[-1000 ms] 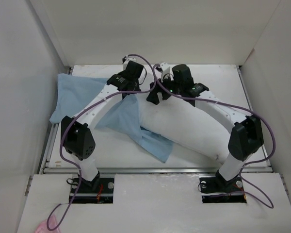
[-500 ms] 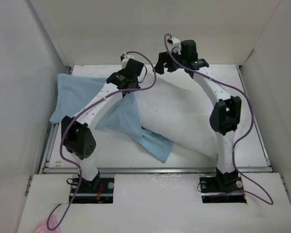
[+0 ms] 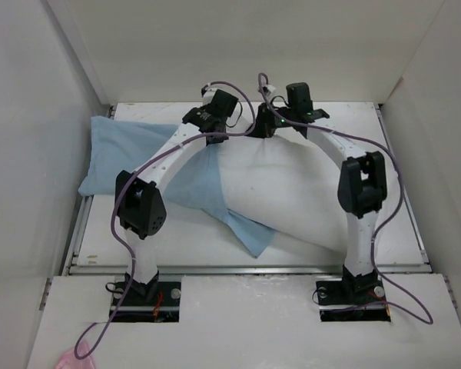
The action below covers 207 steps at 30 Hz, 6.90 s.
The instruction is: Put the pillow into the pillowcase
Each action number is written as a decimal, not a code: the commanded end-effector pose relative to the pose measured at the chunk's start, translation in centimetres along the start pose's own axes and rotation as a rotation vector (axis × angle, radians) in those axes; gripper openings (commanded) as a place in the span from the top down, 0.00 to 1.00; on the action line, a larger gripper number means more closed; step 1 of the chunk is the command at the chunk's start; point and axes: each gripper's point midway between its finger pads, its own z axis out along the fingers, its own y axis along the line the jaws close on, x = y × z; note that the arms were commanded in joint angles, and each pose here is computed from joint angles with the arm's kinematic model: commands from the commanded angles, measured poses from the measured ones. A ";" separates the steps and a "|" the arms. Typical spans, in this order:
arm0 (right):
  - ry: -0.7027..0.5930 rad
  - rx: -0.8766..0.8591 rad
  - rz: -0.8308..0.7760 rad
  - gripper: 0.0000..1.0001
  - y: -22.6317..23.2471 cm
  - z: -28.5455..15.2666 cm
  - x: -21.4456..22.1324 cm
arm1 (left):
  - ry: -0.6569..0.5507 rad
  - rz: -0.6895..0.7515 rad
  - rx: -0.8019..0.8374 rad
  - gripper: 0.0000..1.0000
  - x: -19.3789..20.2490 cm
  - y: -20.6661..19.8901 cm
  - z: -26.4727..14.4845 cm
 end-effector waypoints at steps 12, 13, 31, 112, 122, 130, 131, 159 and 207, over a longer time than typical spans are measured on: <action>-0.043 -0.395 -0.412 1.00 17.9 -0.1 3.0 | -0.215 -0.122 -0.025 1.00 -9.5 0.4 -4.0; -0.015 -0.410 -0.414 1.00 18.3 0.2 4.2 | -0.244 -0.139 -0.021 1.00 -10.7 0.4 -4.6; -0.016 -0.552 -0.443 1.00 19.5 6.4 7.8 | -0.349 -0.013 0.396 1.00 -13.2 -7.8 -11.4; -0.862 0.772 -0.245 1.00 14.2 -1.3 -15.9 | 0.097 0.169 0.992 1.00 11.6 -7.4 -18.0; -0.993 0.698 0.053 1.00 10.4 -1.7 -15.1 | 0.218 0.228 1.213 1.00 14.5 -9.2 -23.0; -0.743 0.380 -0.021 0.57 13.4 -0.1 -10.3 | 0.230 -0.003 0.878 0.51 12.3 -6.5 -14.2; -0.685 0.357 -0.020 0.44 13.0 0.2 -8.8 | 0.214 -0.013 0.877 0.41 11.8 -6.1 -14.3; -0.237 0.482 -0.286 0.01 1.3 -7.2 -8.7 | -0.071 0.175 0.101 0.00 -5.2 1.8 -4.0; -0.429 -0.015 -0.422 1.00 14.6 -5.7 -7.4 | -0.409 0.315 0.518 1.00 -10.8 -12.5 -13.4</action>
